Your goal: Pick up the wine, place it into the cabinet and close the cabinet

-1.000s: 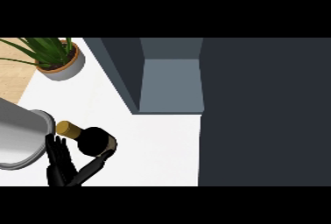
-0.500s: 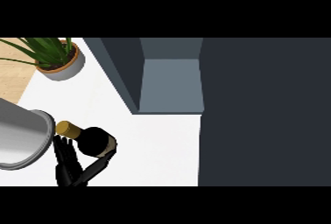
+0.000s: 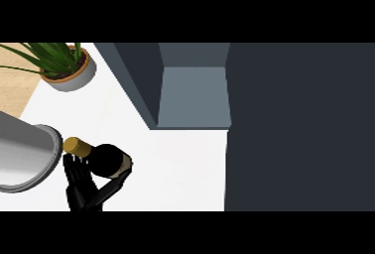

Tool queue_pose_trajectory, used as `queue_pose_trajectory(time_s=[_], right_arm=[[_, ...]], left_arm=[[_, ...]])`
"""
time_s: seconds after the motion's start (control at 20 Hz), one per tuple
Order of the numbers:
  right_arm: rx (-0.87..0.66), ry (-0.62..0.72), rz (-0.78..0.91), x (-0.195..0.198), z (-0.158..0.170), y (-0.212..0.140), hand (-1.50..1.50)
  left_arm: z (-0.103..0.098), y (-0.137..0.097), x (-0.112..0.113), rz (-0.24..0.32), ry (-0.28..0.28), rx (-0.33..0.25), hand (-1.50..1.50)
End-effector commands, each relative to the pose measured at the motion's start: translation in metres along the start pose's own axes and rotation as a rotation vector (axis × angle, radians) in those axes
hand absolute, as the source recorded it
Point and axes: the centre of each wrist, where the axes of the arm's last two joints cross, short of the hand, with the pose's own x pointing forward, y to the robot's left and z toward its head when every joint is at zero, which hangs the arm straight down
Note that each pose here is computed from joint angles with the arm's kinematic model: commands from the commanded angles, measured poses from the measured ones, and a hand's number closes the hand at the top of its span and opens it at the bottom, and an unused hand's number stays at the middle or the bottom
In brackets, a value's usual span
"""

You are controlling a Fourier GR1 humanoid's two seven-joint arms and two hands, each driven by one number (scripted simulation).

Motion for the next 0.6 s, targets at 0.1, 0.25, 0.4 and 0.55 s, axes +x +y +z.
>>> queue_pose_trajectory(time_s=[0.1, 0.25, 0.4, 0.55], right_arm=[[-0.014, -0.010, -0.012, -0.002, 0.000, 0.004, -1.50], [-0.003, -0.010, -0.001, 0.016, 0.003, 0.002, -1.50], [0.002, -0.010, 0.012, -0.006, -0.004, 0.004, -1.50], [0.001, -0.009, -0.008, 0.003, -0.009, 0.006, -1.50]], left_arm=[[-0.030, -0.014, -0.005, 0.029, 0.008, -0.007, -1.50], [0.006, 0.000, -0.011, 0.052, -0.002, -0.027, 1.50], [-0.005, -0.018, -0.009, 0.072, 0.010, -0.057, 1.50], [-0.015, -0.010, -0.026, 0.061, 0.044, -0.060, 1.50]])
